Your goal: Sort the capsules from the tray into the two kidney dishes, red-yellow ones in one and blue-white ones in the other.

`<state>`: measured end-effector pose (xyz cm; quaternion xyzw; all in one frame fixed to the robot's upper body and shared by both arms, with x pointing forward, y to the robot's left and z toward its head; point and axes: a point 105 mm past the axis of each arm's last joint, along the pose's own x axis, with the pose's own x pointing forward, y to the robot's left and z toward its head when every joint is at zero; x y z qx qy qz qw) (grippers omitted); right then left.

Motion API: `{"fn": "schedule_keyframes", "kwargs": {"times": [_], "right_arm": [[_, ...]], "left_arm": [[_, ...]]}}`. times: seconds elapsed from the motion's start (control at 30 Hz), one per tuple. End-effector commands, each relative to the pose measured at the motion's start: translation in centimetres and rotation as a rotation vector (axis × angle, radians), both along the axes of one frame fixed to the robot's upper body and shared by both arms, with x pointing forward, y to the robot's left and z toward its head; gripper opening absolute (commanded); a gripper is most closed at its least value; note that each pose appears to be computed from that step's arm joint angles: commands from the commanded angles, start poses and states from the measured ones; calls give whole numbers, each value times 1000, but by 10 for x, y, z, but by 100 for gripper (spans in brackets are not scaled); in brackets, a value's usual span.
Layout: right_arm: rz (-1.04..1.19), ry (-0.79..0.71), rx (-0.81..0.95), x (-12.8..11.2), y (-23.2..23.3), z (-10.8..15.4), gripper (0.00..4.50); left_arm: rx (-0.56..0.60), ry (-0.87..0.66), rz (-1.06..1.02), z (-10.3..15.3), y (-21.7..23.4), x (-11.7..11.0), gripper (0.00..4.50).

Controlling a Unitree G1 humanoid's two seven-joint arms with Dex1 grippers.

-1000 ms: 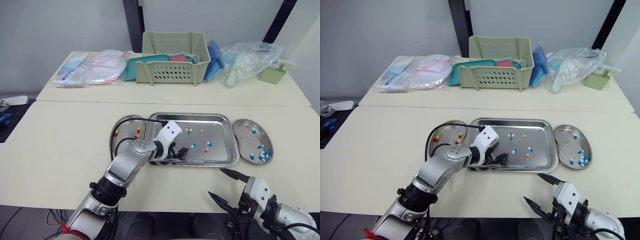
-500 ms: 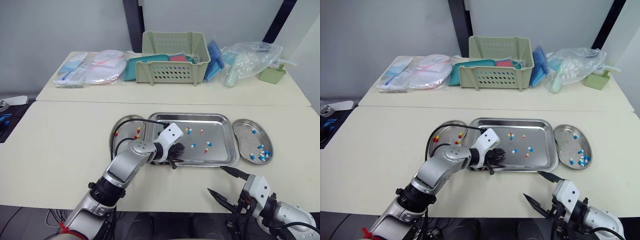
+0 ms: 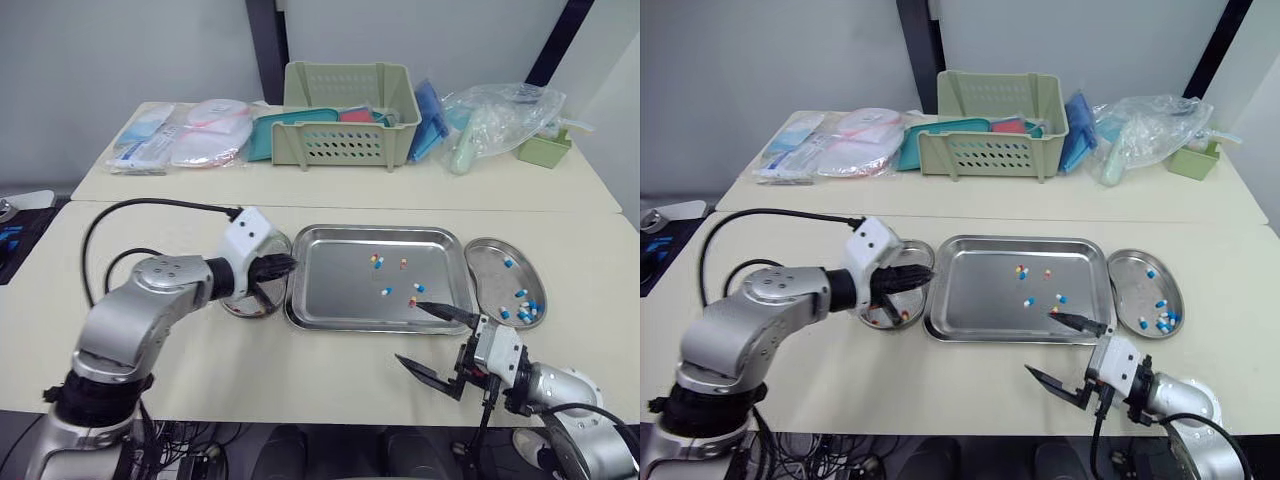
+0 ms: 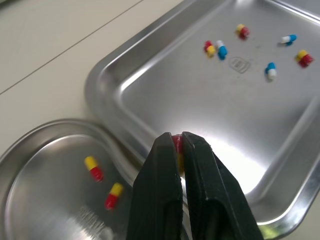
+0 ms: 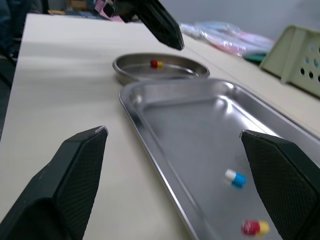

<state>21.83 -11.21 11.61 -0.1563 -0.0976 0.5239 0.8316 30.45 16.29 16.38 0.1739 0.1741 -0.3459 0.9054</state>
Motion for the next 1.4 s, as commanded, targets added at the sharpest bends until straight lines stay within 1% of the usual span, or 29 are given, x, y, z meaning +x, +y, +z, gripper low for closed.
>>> {"fn": "schedule_keyframes", "kwargs": {"times": [0.03, 0.17, 0.33, 0.53, 0.7, 0.77, 0.8, 0.9, 1.07, 1.13, 1.17, 1.2, 1.3, 1.4], "right_arm": [[65, -6, 37, 0, 12, 8, 450], [102, -4, 36, 1, 19, 10, 450], [121, -7, 37, 3, 25, 11, 450], [124, -7, 40, 4, 26, 12, 450], [116, -2, 45, 5, 25, 11, 450], [113, -2, 46, 5, 25, 11, 450], [112, -3, 47, 5, 25, 11, 450], [111, -6, 50, 6, 25, 12, 450], [110, -10, 53, 6, 26, 12, 450], [110, -11, 53, 6, 26, 13, 450], [110, -11, 53, 7, 26, 13, 450], [110, -12, 53, 7, 26, 13, 450], [109, -13, 51, 6, 26, 13, 450], [95, -15, 44, 7, 24, 13, 450]], "left_arm": [[29, -49, 78, 9, 21, -4, 3], [38, -81, 165, 9, 35, -5, 3], [38, -113, 222, 10, 40, -3, 3], [37, -115, 236, 8, 41, 0, 3], [11, -146, 261, 12, 46, 7, 3], [2, -166, 244, 17, 45, 8, 56], [0, -172, 239, 19, 45, 8, 74], [-1, -177, 231, 21, 44, 8, 166], [-6, -184, 223, 24, 42, 7, 336], [-9, -187, 222, 25, 41, 7, 397], [-11, -189, 220, 25, 41, 7, 437], [-11, -194, 220, 26, 41, 7, 446], [-13, -224, 224, 30, 43, 9, 446], [-44, -239, 202, 33, 44, 6, 446]]}}
